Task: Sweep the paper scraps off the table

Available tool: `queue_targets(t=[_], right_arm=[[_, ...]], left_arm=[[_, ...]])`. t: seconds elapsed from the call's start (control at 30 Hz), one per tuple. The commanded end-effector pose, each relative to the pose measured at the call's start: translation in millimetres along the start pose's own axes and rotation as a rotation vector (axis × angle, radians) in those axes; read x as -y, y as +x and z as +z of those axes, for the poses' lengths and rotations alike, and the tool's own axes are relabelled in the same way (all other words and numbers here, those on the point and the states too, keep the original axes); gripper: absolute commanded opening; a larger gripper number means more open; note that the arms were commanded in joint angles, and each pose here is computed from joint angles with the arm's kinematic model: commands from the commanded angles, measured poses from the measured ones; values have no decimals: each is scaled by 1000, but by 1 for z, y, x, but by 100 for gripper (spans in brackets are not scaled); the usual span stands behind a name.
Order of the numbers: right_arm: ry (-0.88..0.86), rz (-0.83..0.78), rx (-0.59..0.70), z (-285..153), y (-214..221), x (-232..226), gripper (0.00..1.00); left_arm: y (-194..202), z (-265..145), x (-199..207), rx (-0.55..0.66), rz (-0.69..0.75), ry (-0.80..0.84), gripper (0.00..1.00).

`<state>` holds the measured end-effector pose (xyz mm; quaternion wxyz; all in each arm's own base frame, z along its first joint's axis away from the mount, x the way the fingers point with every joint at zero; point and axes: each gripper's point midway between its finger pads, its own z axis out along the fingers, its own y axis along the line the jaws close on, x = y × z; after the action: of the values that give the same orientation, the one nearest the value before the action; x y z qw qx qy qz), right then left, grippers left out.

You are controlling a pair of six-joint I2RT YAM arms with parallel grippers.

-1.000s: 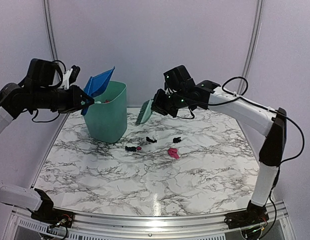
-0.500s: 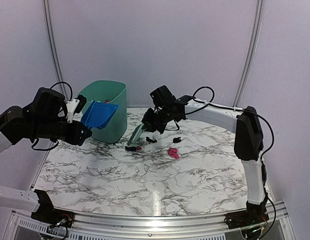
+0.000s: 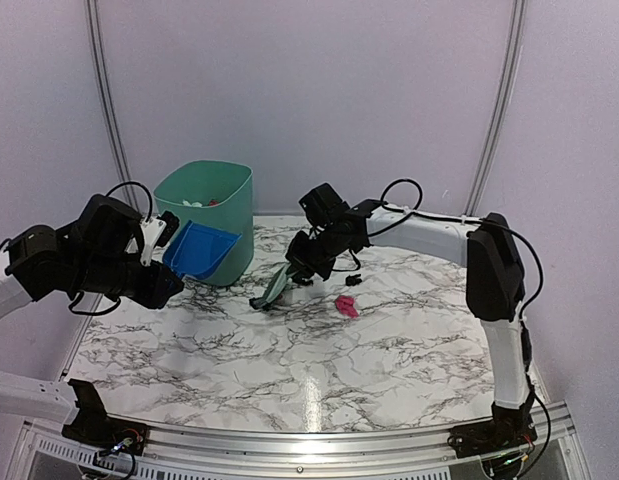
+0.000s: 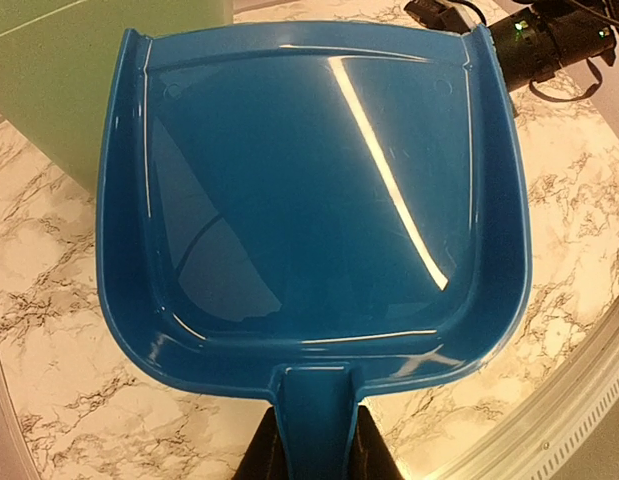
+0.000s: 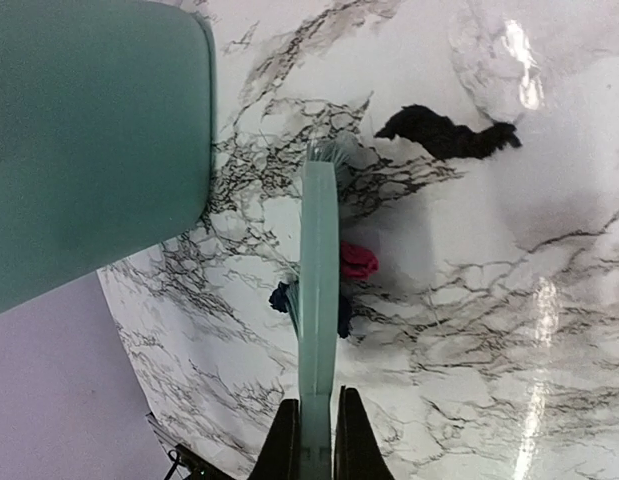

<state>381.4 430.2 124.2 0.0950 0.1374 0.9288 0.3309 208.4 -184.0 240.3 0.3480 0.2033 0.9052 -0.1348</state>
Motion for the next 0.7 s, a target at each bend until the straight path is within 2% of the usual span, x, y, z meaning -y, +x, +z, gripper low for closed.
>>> queue_targets(t=[0.0, 0.3, 0.53, 0.67], right_arm=[[-5, -25, 8, -40, 6, -2, 0], [18, -104, -16, -74, 22, 9, 0], [-69, -305, -21, -110, 22, -33, 0], [-136, -443, 24, -132, 16, -58, 0]], left_arm=[[7, 1, -4, -13, 33, -18, 0], [20, 12, -6, -60, 63, -27, 0], [27, 14, -7, -68, 63, -29, 0], [27, 14, -6, -70, 64, -21, 0]])
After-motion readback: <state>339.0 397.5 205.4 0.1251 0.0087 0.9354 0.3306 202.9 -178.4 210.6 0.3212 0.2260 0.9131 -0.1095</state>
